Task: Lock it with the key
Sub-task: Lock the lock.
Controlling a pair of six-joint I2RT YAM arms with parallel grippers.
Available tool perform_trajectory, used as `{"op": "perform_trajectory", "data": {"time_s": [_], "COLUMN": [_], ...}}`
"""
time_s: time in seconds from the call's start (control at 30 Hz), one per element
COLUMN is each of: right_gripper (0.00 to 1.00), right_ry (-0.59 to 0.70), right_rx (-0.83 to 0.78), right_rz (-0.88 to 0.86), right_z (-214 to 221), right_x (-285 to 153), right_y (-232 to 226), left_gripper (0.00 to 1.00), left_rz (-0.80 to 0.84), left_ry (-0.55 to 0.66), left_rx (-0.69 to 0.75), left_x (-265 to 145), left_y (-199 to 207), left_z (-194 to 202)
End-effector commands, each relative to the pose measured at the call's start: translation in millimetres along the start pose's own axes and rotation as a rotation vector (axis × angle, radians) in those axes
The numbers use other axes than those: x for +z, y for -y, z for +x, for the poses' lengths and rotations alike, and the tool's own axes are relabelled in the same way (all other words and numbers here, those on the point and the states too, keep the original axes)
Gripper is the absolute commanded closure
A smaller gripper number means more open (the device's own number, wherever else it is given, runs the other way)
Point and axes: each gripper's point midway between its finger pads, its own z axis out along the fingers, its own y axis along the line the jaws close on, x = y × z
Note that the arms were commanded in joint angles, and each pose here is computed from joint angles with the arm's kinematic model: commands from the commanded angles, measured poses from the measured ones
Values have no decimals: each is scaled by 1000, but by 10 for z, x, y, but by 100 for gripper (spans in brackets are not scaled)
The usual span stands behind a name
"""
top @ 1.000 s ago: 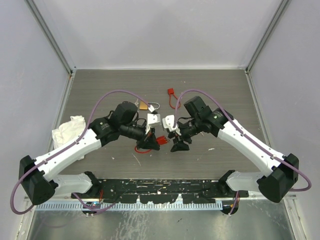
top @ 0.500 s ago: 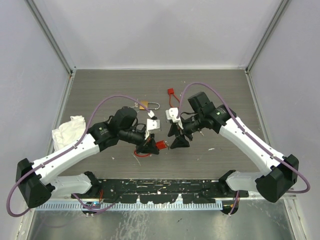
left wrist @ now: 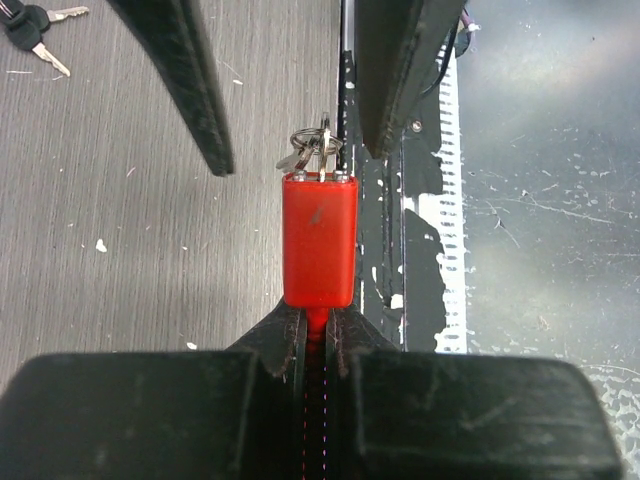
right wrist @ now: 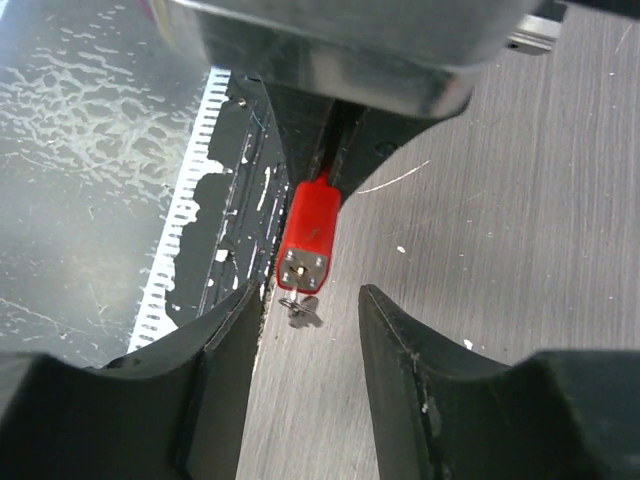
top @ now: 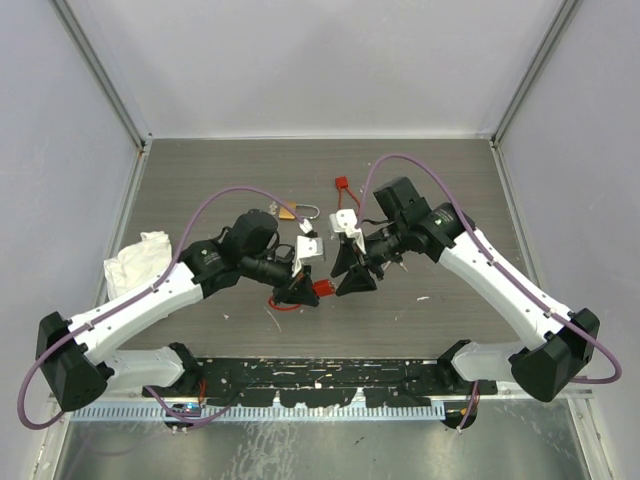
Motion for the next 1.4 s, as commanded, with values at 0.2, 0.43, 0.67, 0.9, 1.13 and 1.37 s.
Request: {"op": "perform_trajectory", "data": {"time_s": [0.2,0.43,0.67,0.9,1.13,1.37], "right_gripper": [92,99,99,99,99,99], "right_ry": [-17,-11,40,89,102,103], "right_rx": [14,3,0,0,3,-3], "right_rz": [5,18,4,-5,-20,-26], "right_z": [-22,-14,-124,-195,-202,-176], "right_x": [62,47,0,-67,-61,-48], "right_y": [8,-12,-36,-46,-77,-85], "left_gripper": [100,92,61,44,47,69], "left_rz": [5,-5,-6,-10,-15,10], "left_ry": [55,83,115,146,209,229], "left_rx": [49,36,2,-9,-19,-24], "left_x": [-41,-67,-59,-57,-7,17], "left_y": [19,45,88,119,65,79], "left_z": [-261,-264,-158,-50,-188,-291]}}
